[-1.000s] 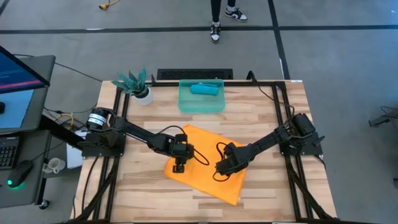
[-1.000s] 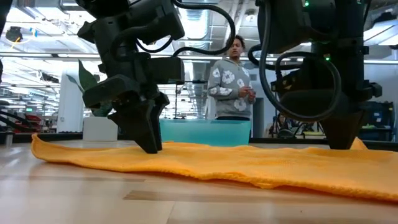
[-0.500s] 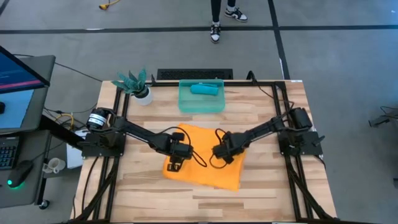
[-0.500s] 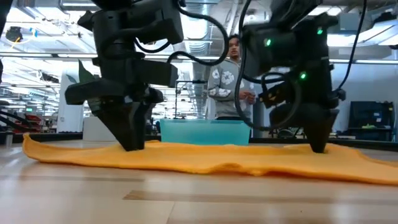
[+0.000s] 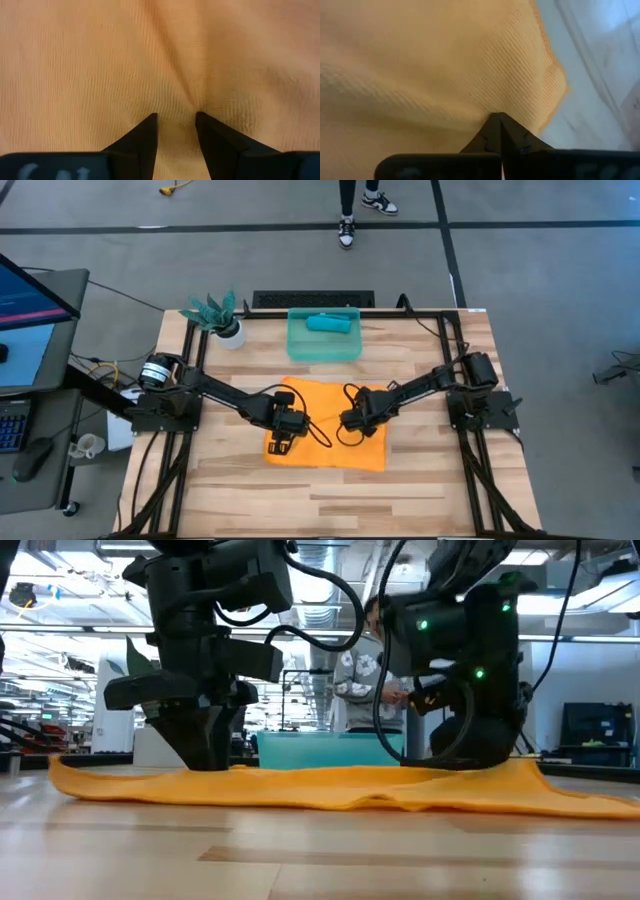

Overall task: Roll microfiber towels into tight, uniform cylinder then place into a basket
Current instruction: Fold the yellow microfiber cloth

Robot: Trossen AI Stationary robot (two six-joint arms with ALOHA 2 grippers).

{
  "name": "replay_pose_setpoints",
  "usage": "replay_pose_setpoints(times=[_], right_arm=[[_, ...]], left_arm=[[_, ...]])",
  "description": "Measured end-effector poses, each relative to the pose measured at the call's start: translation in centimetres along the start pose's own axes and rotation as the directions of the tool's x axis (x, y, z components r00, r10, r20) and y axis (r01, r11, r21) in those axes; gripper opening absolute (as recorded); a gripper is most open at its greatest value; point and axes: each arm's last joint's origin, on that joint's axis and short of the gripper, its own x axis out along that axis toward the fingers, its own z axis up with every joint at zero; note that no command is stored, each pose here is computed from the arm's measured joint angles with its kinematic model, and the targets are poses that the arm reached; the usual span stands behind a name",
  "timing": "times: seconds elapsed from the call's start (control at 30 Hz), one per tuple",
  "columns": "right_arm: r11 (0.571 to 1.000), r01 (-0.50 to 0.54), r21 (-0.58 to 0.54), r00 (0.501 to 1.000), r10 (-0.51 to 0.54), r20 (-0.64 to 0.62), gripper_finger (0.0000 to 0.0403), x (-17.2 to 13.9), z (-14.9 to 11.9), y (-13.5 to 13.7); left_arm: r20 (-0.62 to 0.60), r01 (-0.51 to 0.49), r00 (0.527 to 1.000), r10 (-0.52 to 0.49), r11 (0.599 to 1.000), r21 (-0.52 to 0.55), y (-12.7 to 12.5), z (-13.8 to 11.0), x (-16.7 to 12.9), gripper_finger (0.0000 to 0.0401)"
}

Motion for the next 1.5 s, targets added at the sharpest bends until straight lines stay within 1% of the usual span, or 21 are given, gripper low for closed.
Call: replay_pose_setpoints(times=[0.13, 0.23, 0.3, 0.37, 0.4, 0.47, 0.57, 0.67, 0.77, 0.87, 0.93, 1.0, 1.1, 1.2, 1.33, 1.43, 1.5], right_arm=[[0.999, -0.029, -0.043, 0.998, 0.031, 0.053, 0.0011, -1.6, -0.7, 1.4], [0.997, -0.029, -0.076, 0.993, 0.037, 0.114, 0.0011, -2.9, -1.4, 2.4], [0.997, -0.013, -0.07, 0.987, 0.024, 0.157, 0.0011, -3.6, -1.9, 2.8], [0.999, 0.002, -0.052, 0.982, 0.007, 0.189, 0.0011, -4.3, -2.6, 3.2], [0.999, -0.001, -0.044, 0.979, 0.01, 0.206, 0.0011, -4.7, -2.9, 3.4], [0.998, -0.018, -0.063, 0.97, 0.032, 0.239, 0.0011, -5.6, -3.8, 4.2], [0.992, -0.052, -0.116, 0.956, 0.083, 0.282, 0.0012, -6.9, -5.5, 5.4], [0.988, -0.089, -0.123, 0.939, 0.124, 0.321, 0.0012, -7.9, -7.3, 6.4], [0.986, -0.12, -0.119, 0.898, 0.159, 0.411, 0.0012, -8.9, -9.0, 7.3], [0.972, -0.146, -0.183, 0.846, 0.219, 0.487, 0.0012, -9.6, -10.6, 8.4], [0.959, -0.156, -0.237, 0.817, 0.261, 0.514, 0.0012, -10.0, -11.6, 8.9], [0.947, -0.181, -0.264, 0.799, 0.299, 0.522, 0.0012, -10.3, -12.5, 9.4], [0.929, -0.246, -0.276, 0.766, 0.361, 0.531, 0.0012, -10.8, -13.7, 10.1], [0.904, -0.308, -0.297, 0.727, 0.425, 0.539, 0.0012, -11.3, -15.0, 10.7], [0.882, -0.358, -0.306, 0.632, 0.47, 0.616, 0.0012, -12.2, -16.4, 11.4], [0.868, -0.383, -0.317, 0.593, 0.494, 0.635, 0.0012, -12.6, -17.3, 11.7], [0.86, -0.404, -0.312, 0.583, 0.505, 0.636, 0.0012, -12.7, -17.8, 11.7]], left_arm=[[0.036, 0.001, 0.999, -0.003, 0.999, 0.045, -0.1, 0.1, -1.0, 0.0129], [0.091, -0.005, 0.996, -0.001, 0.998, 0.068, -0.4, 0.1, -2.7, 0.0129], [0.133, -0.019, 0.991, 0.01, 0.997, 0.07, -0.4, 0.0, -4.1, 0.0129], [0.167, -0.043, 0.985, 0.032, 0.997, 0.06, -0.4, -0.2, -5.5, 0.0129], [0.181, -0.056, 0.982, 0.046, 0.997, 0.048, -0.4, -0.4, -6.2, 0.0129], [0.217, -0.085, 0.973, 0.078, 0.996, 0.023, -0.5, -0.8, -7.3, 0.0129], [0.245, -0.121, 0.962, 0.117, 0.993, 0.004, -0.8, -1.9, -8.3, 0.0129], [0.274, -0.16, 0.948, 0.164, 0.986, -0.036, -1.3, -3.2, -8.7, 0.0129], [0.33, -0.175, 0.925, 0.191, 0.981, -0.078, -2.1, -4.0, -8.5, 0.0129], [0.391, -0.145, 0.905, 0.166, 0.986, -0.082, -3.3, -4.5, -7.9, 0.0129], [0.42, -0.126, 0.896, 0.142, 0.99, -0.067, -4.3, -4.9, -7.7, 0.0129], [0.458, -0.103, 0.882, 0.116, 0.993, -0.053, -5.2, -5.1, -7.6, 0.0129], [0.504, -0.085, 0.859, 0.084, 0.996, -0.02, -6.5, -5.4, -7.7, 0.0129], [0.561, -0.073, 0.826, 0.043, 0.997, 0.031, -7.6, -5.2, -8.2, 0.0129], [0.63, -0.084, 0.776, 0.009, 0.992, 0.09, -8.3, -4.8, -8.9, 0.0129], [0.655, -0.088, 0.755, -0.004, 0.99, 0.108, -8.5, -4.5, -9.0, 0.0129], [0.661, -0.086, 0.751, -0.008, 0.99, 0.11, -8.4, -4.4, -9.0, 0.0129]])
